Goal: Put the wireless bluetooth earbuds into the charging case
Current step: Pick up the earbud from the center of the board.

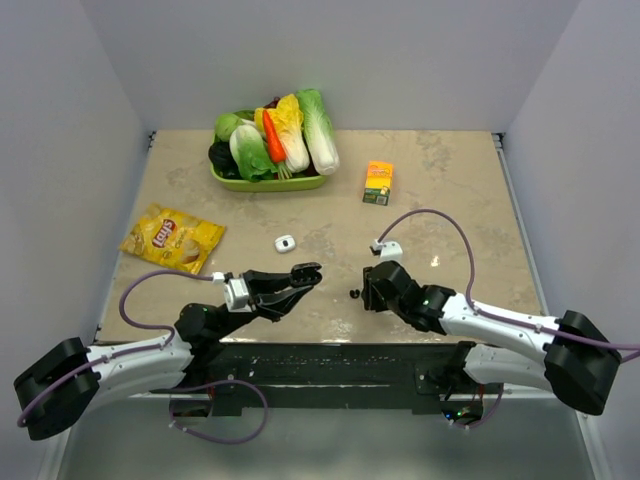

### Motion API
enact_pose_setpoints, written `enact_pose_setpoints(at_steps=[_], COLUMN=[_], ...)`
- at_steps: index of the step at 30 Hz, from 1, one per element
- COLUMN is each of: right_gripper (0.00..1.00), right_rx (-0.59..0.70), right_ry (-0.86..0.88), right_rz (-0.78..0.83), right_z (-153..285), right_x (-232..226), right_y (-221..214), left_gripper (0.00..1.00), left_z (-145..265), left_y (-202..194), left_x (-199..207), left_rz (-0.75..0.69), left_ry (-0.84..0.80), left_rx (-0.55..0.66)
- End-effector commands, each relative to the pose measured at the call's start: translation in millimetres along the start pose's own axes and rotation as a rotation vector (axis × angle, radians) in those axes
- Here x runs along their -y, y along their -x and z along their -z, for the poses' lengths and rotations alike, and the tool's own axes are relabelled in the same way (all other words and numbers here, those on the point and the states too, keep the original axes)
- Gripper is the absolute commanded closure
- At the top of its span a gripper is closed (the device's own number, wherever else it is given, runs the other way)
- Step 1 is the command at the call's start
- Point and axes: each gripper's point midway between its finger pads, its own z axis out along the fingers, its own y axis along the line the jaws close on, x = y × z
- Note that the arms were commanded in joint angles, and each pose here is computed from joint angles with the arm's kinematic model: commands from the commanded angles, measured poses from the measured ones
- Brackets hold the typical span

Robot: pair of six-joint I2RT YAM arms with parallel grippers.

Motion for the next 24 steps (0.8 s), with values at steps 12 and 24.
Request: enact_pose_setpoints(at_steps=[12, 24], right_gripper=[1.00, 1.00], right_rx=[0.037, 0.032], right_ry=[-0.051, -0.124], right_rz=[-0.254, -0.352], right_z=[-6.1, -17.4], right_x=[9.3, 21.9], right_y=[-9.9, -24.6], left_gripper=[1.00, 1.00], left_z=[-1.1, -2.5], left_y=[66.4, 57.9], left_x=[5.4, 5.3], left_rz=[-0.048, -0.022], left_ry=[-0.011, -0.012], left_rx=[0.277, 0.255])
